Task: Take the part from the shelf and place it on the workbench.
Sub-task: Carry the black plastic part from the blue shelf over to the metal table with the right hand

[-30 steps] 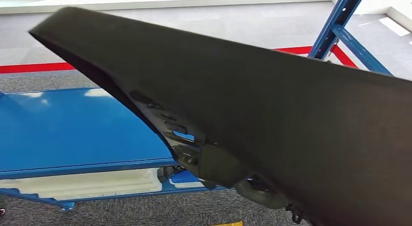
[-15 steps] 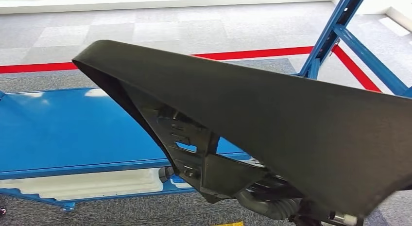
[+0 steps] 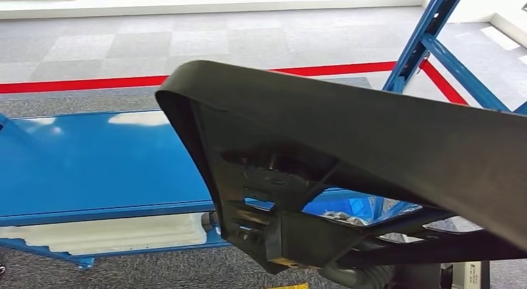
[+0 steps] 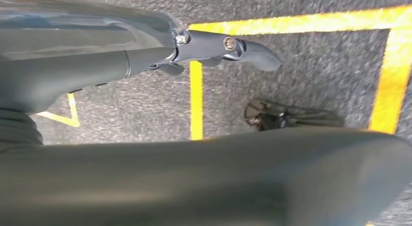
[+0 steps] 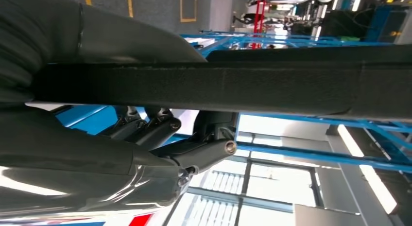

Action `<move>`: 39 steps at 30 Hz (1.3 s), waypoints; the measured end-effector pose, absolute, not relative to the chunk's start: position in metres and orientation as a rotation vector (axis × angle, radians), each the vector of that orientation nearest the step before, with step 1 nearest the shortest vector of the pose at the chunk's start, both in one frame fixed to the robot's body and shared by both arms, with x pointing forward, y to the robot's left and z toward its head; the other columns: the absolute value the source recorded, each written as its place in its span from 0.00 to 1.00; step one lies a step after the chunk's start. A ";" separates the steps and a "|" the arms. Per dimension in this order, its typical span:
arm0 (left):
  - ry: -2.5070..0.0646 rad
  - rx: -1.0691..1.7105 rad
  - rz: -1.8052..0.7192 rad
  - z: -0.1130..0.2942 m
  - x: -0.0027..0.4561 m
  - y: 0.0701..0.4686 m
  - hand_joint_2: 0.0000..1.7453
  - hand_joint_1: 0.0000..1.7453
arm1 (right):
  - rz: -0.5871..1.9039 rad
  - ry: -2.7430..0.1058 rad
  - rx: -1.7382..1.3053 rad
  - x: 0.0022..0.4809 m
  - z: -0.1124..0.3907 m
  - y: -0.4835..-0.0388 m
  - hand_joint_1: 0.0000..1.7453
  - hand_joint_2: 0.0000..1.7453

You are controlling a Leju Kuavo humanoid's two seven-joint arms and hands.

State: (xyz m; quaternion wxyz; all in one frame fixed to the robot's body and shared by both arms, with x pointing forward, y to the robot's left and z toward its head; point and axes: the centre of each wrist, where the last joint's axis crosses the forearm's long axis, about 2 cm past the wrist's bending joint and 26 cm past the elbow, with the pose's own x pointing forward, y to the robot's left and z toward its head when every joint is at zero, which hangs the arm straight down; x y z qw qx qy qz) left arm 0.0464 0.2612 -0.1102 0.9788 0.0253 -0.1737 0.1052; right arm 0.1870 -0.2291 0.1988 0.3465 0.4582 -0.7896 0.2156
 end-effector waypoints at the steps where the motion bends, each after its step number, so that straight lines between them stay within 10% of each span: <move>1: -0.345 0.050 0.207 -0.110 0.046 0.261 1.00 0.00 | 0.557 -2.049 1.188 0.187 0.199 -0.230 1.00 1.00; 39: -0.349 0.082 0.105 -0.110 0.051 0.275 1.00 0.00 | 0.625 -2.148 1.060 0.210 0.199 -0.212 1.00 1.00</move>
